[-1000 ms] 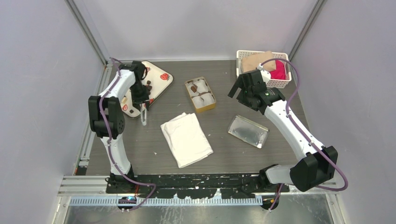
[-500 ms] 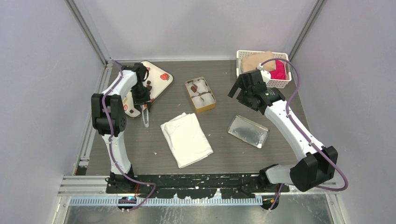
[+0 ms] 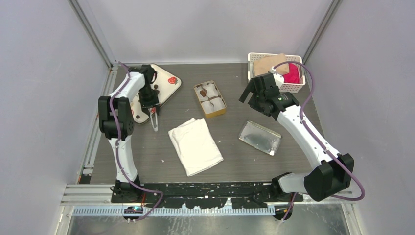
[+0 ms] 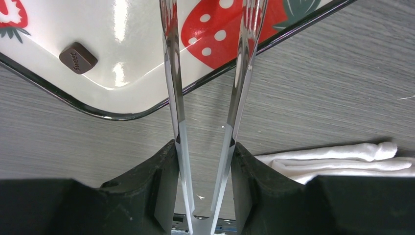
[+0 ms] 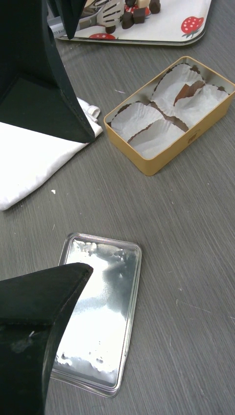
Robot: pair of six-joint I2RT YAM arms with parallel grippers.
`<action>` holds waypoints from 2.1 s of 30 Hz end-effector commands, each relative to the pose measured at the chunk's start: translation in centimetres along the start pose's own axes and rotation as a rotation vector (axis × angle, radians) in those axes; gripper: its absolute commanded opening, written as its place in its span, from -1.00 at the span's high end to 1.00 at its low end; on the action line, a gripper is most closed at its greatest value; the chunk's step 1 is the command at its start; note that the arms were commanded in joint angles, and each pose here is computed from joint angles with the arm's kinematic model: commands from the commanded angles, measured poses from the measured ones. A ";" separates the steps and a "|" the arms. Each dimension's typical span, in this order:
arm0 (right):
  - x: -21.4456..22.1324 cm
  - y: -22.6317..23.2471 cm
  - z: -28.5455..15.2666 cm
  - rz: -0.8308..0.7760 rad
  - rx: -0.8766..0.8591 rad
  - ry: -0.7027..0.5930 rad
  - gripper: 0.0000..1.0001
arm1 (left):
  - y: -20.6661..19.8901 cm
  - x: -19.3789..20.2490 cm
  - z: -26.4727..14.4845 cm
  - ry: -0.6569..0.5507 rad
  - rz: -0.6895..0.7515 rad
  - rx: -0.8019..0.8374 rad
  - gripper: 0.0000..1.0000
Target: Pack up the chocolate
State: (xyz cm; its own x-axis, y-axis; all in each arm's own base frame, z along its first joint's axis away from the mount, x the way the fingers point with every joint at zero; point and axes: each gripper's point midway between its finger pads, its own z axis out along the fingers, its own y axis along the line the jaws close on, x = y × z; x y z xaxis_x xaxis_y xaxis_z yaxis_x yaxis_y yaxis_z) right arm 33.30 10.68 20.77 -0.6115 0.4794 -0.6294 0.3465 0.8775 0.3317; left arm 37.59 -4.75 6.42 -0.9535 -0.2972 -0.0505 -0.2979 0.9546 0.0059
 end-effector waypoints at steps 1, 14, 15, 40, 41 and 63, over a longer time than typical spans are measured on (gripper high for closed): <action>-1.5 0.5 -1.1 0.029 -0.032 -0.060 -0.95 | -0.6 -1.0 -1.5 -0.037 -0.025 0.038 0.18; -1.4 0.7 -0.9 0.029 -0.039 -0.054 -0.95 | -1.3 -0.7 -0.4 0.012 -0.040 0.061 0.17; -1.4 0.7 -0.9 0.029 -0.038 -0.053 -0.96 | -1.3 -0.7 -0.3 0.013 -0.041 0.056 0.17; -1.5 0.9 -1.0 0.031 -0.050 -0.053 -0.95 | 0.8 0.4 -0.7 0.052 -0.033 0.048 0.21; -1.5 0.9 -1.0 0.031 -0.049 -0.051 -0.95 | 0.8 0.4 -0.7 0.059 -0.030 0.051 0.21; -1.4 0.8 -1.1 0.030 -0.046 -0.050 -0.95 | 1.7 1.4 0.9 0.145 0.018 0.053 0.19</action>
State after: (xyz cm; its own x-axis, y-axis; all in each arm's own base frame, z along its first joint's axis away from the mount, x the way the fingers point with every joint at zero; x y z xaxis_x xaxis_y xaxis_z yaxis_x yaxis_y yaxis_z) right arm 33.13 10.65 20.60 -0.6144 0.4790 -0.6270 0.3468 0.8777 0.3307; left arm 36.33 -3.87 5.44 -0.9536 -0.2946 0.0625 -0.2980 0.9530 -0.0547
